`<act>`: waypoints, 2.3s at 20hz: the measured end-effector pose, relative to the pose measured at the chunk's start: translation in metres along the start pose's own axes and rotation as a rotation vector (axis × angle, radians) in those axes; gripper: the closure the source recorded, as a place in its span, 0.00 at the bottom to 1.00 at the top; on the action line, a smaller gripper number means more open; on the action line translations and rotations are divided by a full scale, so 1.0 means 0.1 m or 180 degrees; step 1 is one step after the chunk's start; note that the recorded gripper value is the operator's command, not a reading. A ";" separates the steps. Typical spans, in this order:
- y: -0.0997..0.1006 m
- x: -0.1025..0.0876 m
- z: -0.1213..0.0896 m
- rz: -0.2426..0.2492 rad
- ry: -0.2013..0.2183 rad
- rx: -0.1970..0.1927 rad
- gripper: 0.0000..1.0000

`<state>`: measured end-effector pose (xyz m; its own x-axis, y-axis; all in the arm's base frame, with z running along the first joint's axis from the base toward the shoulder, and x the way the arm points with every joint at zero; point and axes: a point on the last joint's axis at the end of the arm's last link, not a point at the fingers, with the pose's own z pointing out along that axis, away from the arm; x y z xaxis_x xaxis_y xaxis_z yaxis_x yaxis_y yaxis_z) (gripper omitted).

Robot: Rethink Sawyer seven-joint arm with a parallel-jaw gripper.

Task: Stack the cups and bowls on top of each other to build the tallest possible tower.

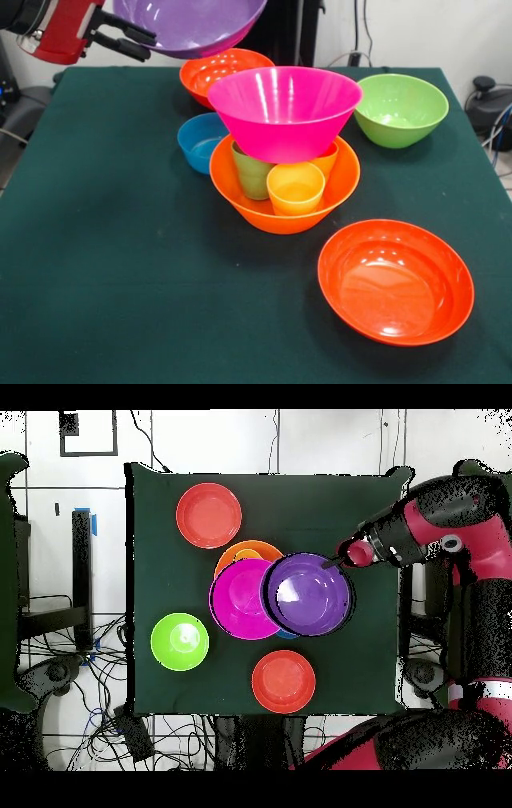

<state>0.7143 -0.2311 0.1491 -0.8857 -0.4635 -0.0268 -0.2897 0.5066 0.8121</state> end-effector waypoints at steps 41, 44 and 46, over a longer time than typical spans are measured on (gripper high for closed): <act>0.08 -0.20 0.28 -0.0005 -0.0405 0.0351 1.00; 0.08 -0.20 0.32 0.0001 -0.0419 0.0361 1.00; 0.08 -0.20 0.34 0.0002 -0.0426 0.0370 1.00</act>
<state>0.7179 -0.1932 0.1364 -0.9241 -0.3661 -0.1099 -0.3221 0.5911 0.7395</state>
